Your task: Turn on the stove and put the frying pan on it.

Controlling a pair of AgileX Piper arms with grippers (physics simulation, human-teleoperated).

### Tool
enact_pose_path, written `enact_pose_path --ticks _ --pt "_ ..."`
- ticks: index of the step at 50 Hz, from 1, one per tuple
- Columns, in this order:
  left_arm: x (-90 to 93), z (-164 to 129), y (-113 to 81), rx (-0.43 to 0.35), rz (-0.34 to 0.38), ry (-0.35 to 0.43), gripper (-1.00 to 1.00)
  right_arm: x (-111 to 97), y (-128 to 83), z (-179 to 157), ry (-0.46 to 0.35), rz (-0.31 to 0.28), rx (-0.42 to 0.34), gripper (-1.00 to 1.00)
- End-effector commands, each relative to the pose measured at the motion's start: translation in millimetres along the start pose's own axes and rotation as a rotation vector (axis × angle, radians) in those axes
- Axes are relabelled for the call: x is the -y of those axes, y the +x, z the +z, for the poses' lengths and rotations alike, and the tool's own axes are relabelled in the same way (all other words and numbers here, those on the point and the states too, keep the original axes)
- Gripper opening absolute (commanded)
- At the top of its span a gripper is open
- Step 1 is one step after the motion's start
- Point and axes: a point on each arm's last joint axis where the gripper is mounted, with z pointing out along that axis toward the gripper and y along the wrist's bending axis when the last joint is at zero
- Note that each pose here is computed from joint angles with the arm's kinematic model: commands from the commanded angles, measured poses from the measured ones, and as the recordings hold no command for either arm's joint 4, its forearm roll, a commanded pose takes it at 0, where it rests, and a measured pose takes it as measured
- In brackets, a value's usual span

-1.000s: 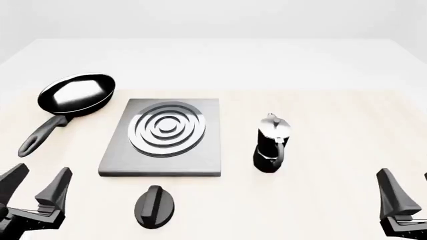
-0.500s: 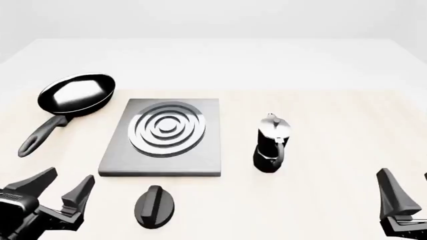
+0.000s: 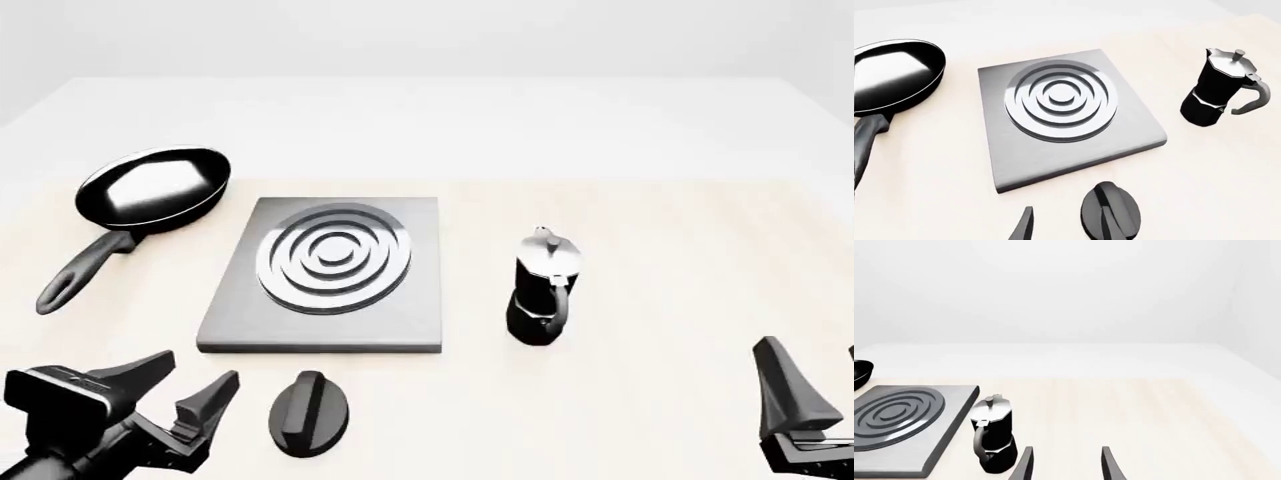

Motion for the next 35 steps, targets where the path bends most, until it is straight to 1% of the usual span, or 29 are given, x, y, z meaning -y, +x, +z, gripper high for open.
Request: enact_pose_path --ticks 1,27,30,35 --pt "6.4 3.5 5.3 -0.056 -0.011 0.051 1.0 0.0 0.0 0.0 0.0 0.0 0.0 1.0" --pt "25.7 21.9 16.2 -0.142 -0.06 0.17 1.0 0.0 0.0 0.0 0.0 0.0 0.0 1.0" --pt "28.7 25.7 18.4 -0.149 -0.055 0.186 1.0 0.0 0.0 0.0 0.0 0.0 0.0 1.0" --pt "33.9 30.0 21.7 -0.164 -0.076 0.211 1.0 0.0 0.0 0.0 0.0 0.0 0.0 1.0"
